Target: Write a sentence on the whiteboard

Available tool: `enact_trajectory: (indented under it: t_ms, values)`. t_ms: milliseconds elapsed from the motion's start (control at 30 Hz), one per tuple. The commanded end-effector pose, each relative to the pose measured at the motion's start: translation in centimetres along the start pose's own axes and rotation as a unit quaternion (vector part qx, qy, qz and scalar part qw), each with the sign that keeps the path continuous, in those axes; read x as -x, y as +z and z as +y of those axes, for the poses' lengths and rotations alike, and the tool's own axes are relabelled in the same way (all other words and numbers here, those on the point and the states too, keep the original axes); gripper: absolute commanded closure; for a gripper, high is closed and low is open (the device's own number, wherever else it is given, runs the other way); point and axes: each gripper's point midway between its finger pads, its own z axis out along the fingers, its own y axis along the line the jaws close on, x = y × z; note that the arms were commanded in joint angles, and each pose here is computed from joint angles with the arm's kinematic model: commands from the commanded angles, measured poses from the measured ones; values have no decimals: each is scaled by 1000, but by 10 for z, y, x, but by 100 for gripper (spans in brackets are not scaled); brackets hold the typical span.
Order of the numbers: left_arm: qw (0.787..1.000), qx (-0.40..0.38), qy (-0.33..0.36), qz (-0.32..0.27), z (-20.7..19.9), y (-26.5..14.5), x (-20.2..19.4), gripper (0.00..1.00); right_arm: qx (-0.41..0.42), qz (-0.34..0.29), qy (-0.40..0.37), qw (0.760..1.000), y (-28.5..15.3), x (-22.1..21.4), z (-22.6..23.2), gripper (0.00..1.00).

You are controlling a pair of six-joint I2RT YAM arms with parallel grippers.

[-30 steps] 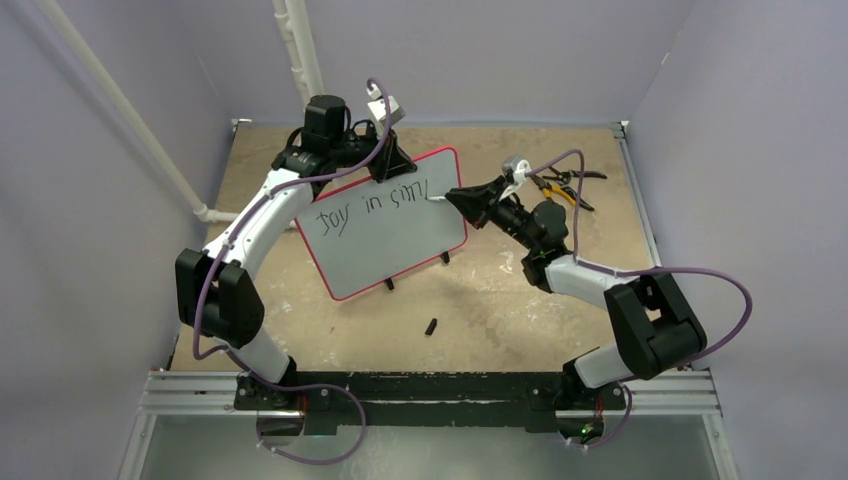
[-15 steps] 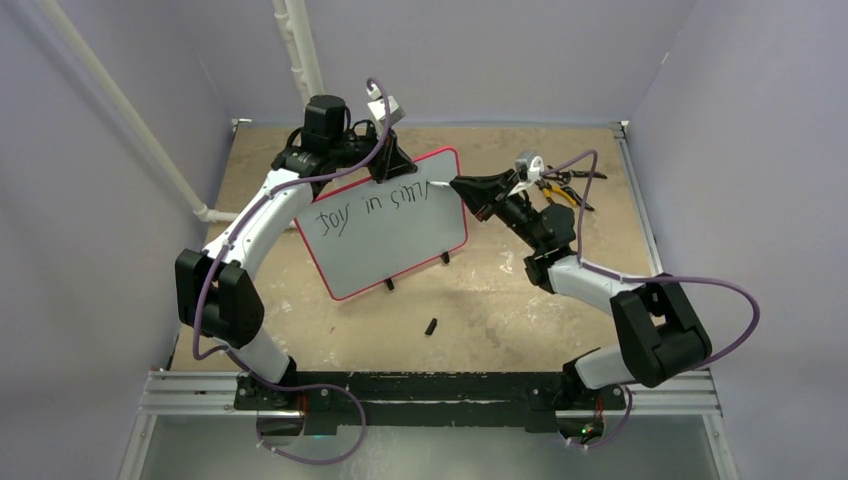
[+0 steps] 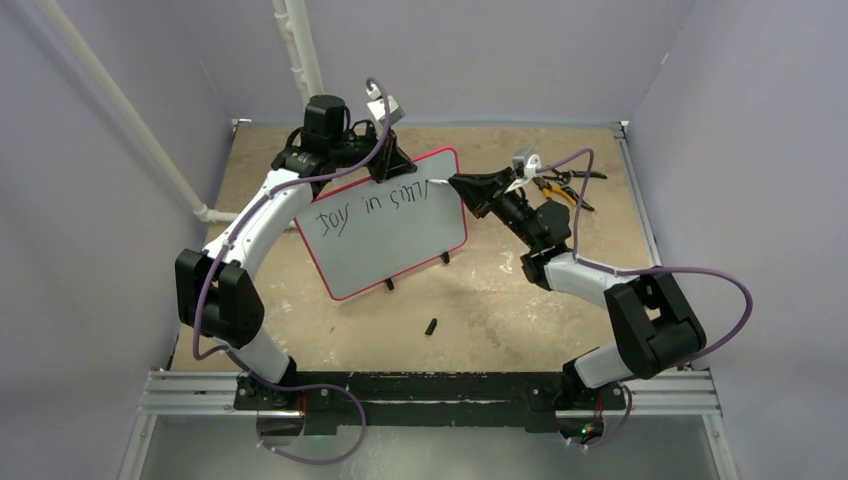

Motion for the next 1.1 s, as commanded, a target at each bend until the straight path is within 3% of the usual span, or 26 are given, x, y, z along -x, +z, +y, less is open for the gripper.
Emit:
enact_trajectory:
  t_ms: [0,600,1067]
  values:
    - [999,-16,-34,30,-6,-6,-26,100,-43,-48,-17,998,2,27,-12,100]
    - [999,-17,-35,28,-5,-6,-25,100,-41,9,-8,999,-11,-7,-13,100]
    - [999,-17,-36,28,-4,-6,-25,100,4,4,5,1000,3,-8,10,100]
